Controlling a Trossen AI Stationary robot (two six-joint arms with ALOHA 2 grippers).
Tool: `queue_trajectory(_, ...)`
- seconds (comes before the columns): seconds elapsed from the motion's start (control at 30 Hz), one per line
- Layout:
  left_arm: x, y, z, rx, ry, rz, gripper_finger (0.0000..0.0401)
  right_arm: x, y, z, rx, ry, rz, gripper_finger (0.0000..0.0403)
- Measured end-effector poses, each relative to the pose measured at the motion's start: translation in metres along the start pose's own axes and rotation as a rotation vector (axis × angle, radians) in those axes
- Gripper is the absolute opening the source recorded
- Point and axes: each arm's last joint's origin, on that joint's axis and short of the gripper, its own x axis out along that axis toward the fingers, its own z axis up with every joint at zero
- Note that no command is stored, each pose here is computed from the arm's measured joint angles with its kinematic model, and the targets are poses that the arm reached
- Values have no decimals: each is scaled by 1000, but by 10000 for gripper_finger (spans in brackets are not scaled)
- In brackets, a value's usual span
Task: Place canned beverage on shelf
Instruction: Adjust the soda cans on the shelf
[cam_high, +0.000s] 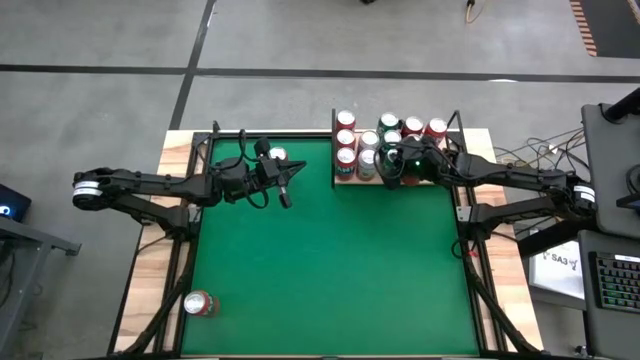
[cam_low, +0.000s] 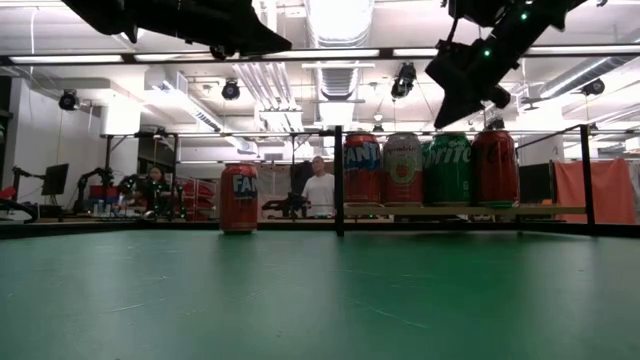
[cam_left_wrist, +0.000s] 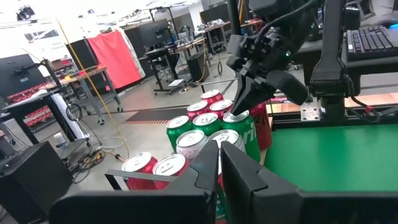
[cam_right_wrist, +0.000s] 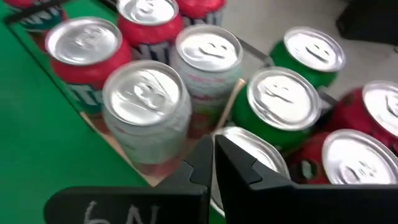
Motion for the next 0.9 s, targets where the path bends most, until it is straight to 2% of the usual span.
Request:
queue_trajectory(0.33,0,0,0,7,-2,1,1,1,0,-4,40,21,2,9)
queue_trajectory(0.9,0,0,1,3,-14,4,1,2,2,-5,17,45,73,9)
